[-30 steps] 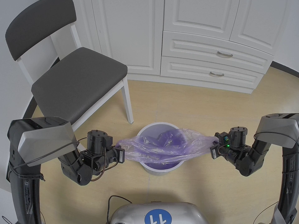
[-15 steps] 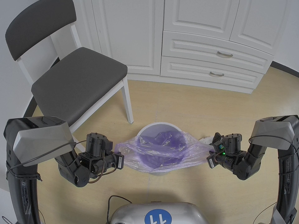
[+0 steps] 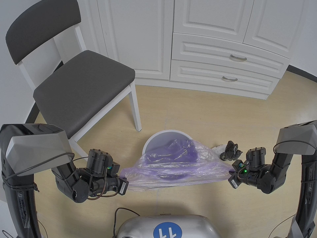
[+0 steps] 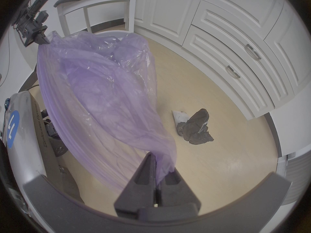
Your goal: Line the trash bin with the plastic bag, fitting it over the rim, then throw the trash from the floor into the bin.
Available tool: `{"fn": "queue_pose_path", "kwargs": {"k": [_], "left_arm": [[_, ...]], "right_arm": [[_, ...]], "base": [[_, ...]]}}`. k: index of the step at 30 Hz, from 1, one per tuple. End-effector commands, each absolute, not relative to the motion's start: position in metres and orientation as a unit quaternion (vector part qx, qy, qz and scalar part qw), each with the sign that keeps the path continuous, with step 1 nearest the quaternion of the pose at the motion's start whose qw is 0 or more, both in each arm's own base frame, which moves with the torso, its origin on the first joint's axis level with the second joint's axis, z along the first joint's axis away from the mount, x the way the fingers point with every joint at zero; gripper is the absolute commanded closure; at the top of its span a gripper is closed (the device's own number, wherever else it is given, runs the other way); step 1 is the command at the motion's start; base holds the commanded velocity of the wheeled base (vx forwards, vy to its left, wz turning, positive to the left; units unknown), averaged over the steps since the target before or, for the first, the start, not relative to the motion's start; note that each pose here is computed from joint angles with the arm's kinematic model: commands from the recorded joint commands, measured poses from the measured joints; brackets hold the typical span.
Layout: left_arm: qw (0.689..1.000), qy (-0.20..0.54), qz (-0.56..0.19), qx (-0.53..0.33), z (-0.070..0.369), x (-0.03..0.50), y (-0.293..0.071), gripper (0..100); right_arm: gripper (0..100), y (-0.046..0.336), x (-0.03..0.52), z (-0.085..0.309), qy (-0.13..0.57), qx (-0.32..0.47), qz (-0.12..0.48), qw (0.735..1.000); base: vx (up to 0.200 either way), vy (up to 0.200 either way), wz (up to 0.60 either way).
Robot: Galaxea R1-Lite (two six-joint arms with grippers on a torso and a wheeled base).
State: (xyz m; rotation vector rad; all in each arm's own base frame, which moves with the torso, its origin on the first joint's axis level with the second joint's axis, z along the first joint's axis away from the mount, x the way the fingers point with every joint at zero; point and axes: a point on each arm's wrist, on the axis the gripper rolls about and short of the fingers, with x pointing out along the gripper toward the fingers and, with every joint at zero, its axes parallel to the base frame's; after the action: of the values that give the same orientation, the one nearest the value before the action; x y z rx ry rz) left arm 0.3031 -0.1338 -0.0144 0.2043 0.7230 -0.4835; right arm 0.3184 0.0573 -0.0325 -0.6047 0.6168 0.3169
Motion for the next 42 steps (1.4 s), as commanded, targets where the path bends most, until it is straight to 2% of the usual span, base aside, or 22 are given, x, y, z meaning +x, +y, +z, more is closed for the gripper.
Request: {"fn": "queue_pose_path", "kwargs": {"k": [1, 7, 11, 12, 20, 32, 42], "left_arm": [[0.896, 0.363, -0.235, 0.102, -0.030, 0.304, -0.136, 100], [0.909, 0.343, -0.217, 0.092, -0.044, 0.321, -0.144, 100], [0.931, 0.310, -0.177, 0.069, -0.051, 0.335, -0.151, 100], [0.938, 0.297, -0.164, 0.067, -0.052, 0.339, -0.152, 100], [0.942, 0.290, -0.157, 0.066, -0.052, 0.341, -0.149, 100], [0.955, 0.250, -0.151, 0.056, -0.059, 0.350, -0.151, 100], [0.940, 0.265, -0.202, 0.080, -0.043, 0.329, -0.113, 100]], "right_arm": [[100, 0.058, 0.319, -0.040, 0.304, -0.295, 0.156, 0.893], [100, 0.064, 0.332, -0.044, 0.288, -0.292, 0.147, 0.900], [100, 0.075, 0.343, -0.045, 0.264, -0.263, 0.119, 0.920], [100, 0.083, 0.350, -0.046, 0.246, -0.243, 0.103, 0.933], [100, 0.114, 0.383, -0.051, 0.190, -0.167, 0.048, 0.966], [100, 0.114, 0.383, -0.053, 0.192, -0.163, 0.046, 0.967], [100, 0.124, 0.380, -0.045, 0.162, -0.153, 0.056, 0.973]], "base": [[0.000, 0.000, 0.00], [0.000, 0.000, 0.00], [0.000, 0.000, 0.00], [0.000, 0.000, 0.00], [0.000, 0.000, 0.00], [0.000, 0.000, 0.00], [0.000, 0.000, 0.00]]}}
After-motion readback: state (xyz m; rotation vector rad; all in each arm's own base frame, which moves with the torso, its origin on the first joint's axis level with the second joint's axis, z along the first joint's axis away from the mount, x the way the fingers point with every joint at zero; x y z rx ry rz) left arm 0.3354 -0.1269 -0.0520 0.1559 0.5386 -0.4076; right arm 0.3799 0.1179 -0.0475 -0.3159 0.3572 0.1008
